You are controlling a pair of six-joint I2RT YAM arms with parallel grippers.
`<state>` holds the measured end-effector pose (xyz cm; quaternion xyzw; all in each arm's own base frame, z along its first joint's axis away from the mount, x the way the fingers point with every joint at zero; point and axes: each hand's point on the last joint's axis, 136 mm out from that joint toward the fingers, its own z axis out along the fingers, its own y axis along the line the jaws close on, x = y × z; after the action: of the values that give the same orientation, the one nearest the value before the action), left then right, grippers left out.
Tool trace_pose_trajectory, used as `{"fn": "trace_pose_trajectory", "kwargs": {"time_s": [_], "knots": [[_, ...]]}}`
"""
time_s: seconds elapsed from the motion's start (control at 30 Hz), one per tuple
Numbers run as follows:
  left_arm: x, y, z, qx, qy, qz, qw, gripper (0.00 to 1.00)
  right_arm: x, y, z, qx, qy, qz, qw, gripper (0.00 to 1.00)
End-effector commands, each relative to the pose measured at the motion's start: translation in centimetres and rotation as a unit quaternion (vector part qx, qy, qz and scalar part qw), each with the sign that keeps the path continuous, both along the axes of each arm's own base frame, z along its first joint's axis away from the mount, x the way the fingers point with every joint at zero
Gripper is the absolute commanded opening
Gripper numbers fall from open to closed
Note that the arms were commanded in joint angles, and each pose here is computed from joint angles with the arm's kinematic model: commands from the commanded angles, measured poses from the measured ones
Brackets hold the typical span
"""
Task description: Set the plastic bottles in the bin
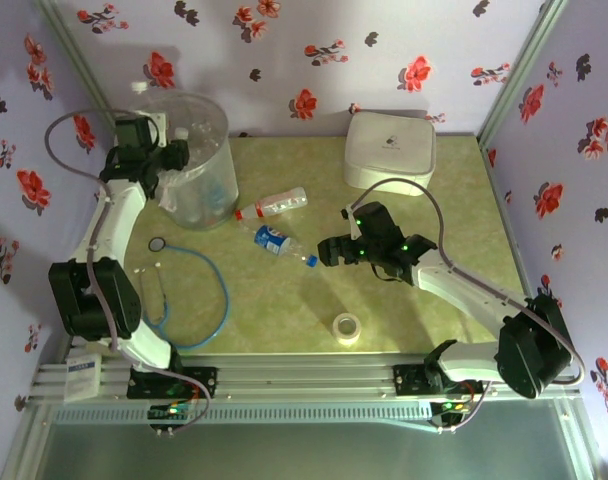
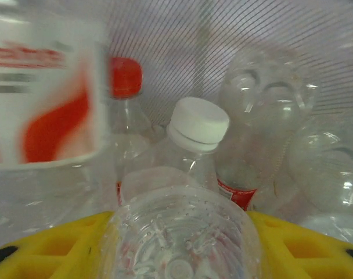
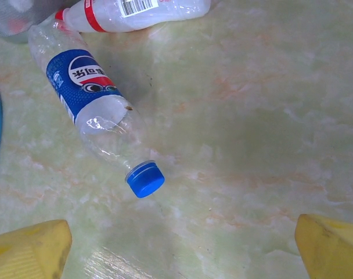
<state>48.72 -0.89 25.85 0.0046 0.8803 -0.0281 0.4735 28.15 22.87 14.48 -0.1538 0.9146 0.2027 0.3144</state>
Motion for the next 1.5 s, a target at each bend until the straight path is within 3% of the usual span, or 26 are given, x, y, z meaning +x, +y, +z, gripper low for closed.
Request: {"fn": "trace_pose_trajectory", "kwargs": {"time_s": [0.0, 0.1, 0.23, 0.37, 0.47, 0.6, 0.9, 1.07, 1.2, 1.33, 1.43, 1.47], "knots": [[-3.4, -0.7, -5.7, -0.021, 0.126, -0.007, 0.992, 0.11, 0.4, 0.1, 1.0, 0.006, -0.012, -0.001, 1.0, 0.99], [-2.9, -0.7, -2.7, -0.019, 0.104, -0.011, 0.994, 0.28, 0.4, 0.2, 0.9, 0.006, -0.011, -0.001, 1.0, 0.99], [-2.4, -1.0, 1.6, -0.018, 0.068, -0.021, 0.997, 0.59, 0.5, 0.3, 0.7, 0.006, -0.006, -0.001, 1.0, 0.99], [-2.3, -1.4, 5.6, -0.022, 0.035, -0.033, 0.999, 0.71, 0.6, 0.5, 0.5, 0.005, -0.003, 0.0, 1.0, 0.99], [-2.4, -1.5, 8.0, -0.021, 0.017, -0.038, 0.999, 0.75, 0.7, 0.5, 0.4, 0.004, -0.002, 0.0, 1.0, 0.99], [-2.5, -1.3, 9.6, -0.017, 0.004, -0.033, 0.999, 0.72, 0.7, 0.5, 0.3, 0.003, -0.001, 0.0, 1.0, 0.99], [-2.5, -2.0, 4.4, -0.021, 0.059, -0.035, 0.997, 0.22, 0.6, 0.2, 0.2, -0.004, -0.001, -0.001, 1.0, 0.99], [-3.5, -2.2, -0.1, -0.024, 0.102, -0.032, 0.994, 0.13, 0.6, 0.2, 0.2, -0.004, -0.003, -0.001, 1.0, 0.99], [-3.8, -2.2, -1.3, -0.026, 0.114, -0.032, 0.993, 0.12, 0.7, 0.3, 0.1, -0.008, -0.003, 0.006, 1.0, 0.99], [-3.5, -2.2, 0.9, -0.026, 0.091, -0.032, 0.995, 0.15, 0.8, 0.3, -0.5, -0.02, -0.005, 0.016, 1.0, 0.99], [-3.2, -2.3, 3.5, -0.028, 0.067, -0.033, 0.997, 0.26, 0.8, 0.6, -1.5, -0.043, -0.001, 0.037, 0.998, 0.99], [-3.2, -2.3, 4.5, -0.029, 0.058, -0.033, 0.997, 0.37, 0.9, 0.7, -2.0, -0.052, 0.0, 0.045, 0.998, 0.99]]}}
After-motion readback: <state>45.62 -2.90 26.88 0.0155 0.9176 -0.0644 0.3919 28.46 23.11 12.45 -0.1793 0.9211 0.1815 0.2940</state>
